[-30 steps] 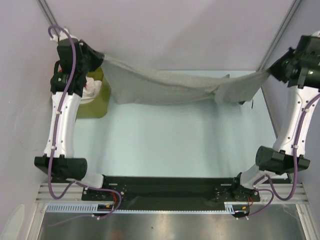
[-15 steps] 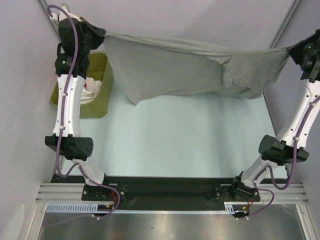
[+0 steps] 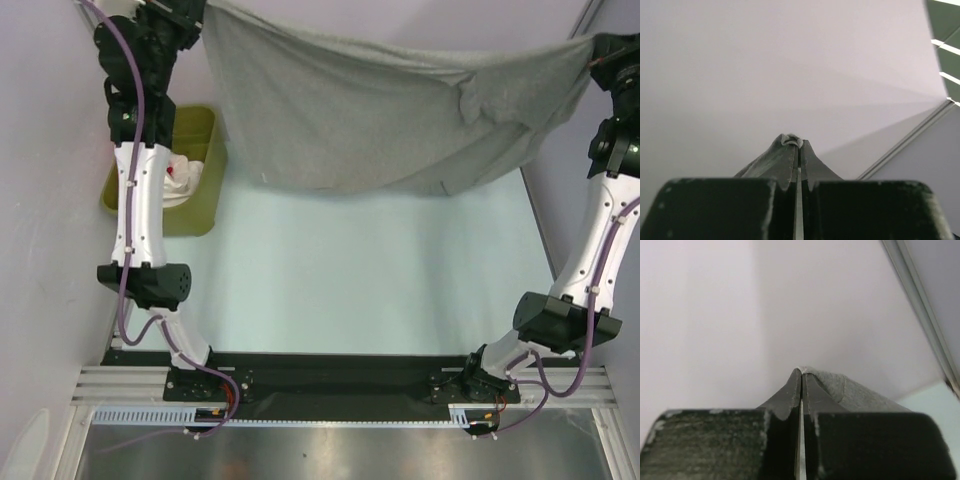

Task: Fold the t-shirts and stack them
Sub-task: Fold the tshirt

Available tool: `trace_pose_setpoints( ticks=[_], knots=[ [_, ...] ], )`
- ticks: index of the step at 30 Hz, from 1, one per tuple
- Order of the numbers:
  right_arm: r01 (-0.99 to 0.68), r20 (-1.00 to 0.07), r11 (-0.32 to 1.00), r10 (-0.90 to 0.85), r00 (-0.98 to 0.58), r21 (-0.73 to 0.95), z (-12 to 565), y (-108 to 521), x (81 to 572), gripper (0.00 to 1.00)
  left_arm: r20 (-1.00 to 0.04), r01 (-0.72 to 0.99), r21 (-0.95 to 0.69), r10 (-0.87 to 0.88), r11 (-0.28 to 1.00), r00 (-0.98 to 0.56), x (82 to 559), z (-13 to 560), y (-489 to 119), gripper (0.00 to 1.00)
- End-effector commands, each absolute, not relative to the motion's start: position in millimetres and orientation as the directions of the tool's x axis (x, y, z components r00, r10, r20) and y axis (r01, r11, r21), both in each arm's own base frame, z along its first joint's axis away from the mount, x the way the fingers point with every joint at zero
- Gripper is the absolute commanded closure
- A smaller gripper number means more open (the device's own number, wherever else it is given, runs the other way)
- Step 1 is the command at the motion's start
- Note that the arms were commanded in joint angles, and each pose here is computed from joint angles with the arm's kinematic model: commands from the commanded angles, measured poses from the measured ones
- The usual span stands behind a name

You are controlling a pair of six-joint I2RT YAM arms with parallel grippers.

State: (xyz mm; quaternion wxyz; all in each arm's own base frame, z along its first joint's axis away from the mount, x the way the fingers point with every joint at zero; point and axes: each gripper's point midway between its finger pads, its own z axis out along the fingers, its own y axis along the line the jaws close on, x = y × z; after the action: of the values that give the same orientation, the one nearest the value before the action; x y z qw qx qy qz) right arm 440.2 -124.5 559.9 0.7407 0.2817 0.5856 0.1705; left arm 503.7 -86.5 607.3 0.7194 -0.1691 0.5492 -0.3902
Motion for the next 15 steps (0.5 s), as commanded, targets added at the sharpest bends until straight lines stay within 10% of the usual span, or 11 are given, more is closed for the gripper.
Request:
trace_pose_setpoints(
  ticks=[1,15],
  knots=[
    [-0.125,-0.709,0.88,0.447,0.546,0.459,674,-99,374,1.0,-0.563,0.561,-0.554,-0.773,0.615,0.292,421,710,-72,1.0],
    [-0.188,-0.678,0.851,0.508,0.53,0.491,679,-98,378,1.0,-0.45,0.557,-0.673,-0.867,0.486,0.212,416,712,-32,1.0]
  ],
)
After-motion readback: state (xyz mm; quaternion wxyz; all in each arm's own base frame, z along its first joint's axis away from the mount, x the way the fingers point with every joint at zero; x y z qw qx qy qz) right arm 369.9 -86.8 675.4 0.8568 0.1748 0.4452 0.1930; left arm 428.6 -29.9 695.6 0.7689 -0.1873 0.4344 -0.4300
